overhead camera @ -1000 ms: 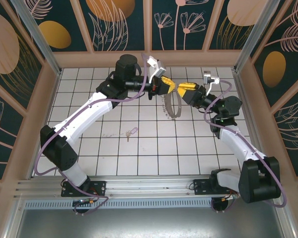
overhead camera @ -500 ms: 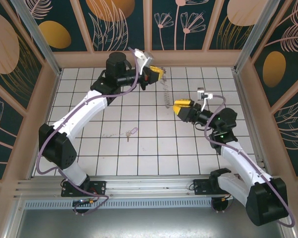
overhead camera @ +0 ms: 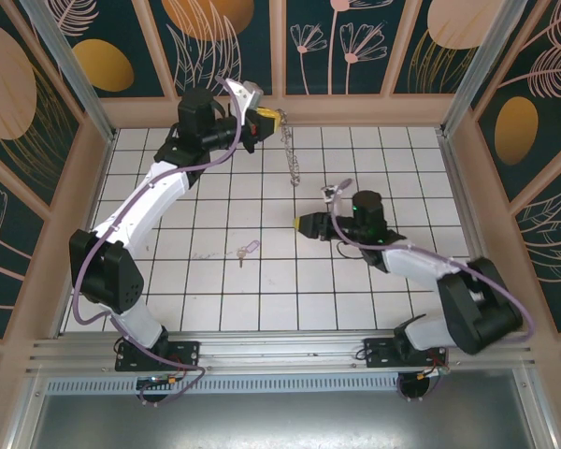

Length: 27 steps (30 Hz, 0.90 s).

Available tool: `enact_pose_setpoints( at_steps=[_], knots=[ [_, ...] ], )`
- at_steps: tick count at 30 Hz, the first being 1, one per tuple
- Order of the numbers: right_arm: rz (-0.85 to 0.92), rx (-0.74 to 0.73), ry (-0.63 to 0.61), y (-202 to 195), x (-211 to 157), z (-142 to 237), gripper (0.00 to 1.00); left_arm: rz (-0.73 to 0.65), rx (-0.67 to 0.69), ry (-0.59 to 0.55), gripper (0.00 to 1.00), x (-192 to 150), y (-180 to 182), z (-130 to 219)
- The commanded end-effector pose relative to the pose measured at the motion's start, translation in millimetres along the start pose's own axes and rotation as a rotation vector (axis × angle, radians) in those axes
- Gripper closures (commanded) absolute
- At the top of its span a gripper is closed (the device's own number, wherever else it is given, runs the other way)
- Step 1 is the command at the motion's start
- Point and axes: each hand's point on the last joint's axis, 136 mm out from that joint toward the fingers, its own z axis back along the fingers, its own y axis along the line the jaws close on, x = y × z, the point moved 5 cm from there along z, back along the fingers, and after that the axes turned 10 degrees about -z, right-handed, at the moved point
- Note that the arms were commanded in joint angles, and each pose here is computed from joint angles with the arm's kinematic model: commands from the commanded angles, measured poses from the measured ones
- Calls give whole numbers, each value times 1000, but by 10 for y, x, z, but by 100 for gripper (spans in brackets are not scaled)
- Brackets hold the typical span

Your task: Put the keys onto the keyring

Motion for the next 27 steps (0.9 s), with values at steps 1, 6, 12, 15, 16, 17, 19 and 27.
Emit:
enact_pose_setpoints(
  at_steps=[1, 6, 12, 15, 16, 17, 19, 27],
  knots=[
    [81, -69, 68, -103, 3, -281, 53, -77, 25, -91, 100, 360, 66, 146],
    [154, -130, 196, -185, -152, -760, 58, -62, 66, -97, 100, 388, 201, 239],
    [258, -203, 308, -274, -330, -1167, 62, -50, 112, -96, 100, 449, 338, 368],
    [302, -223, 346, -295, -403, -1319, 63, -47, 127, -93, 100, 470, 373, 418],
    [315, -229, 358, -303, -428, -1367, 63, -45, 132, -91, 100, 469, 389, 436],
    [326, -236, 366, -307, -441, -1400, 64, -44, 134, -90, 100, 475, 392, 446],
    [346, -245, 383, -309, -474, -1467, 64, -40, 142, -86, 100, 470, 414, 469],
    [408, -247, 435, -239, -607, -1610, 65, -26, 152, -80, 100, 446, 445, 497]
  ],
)
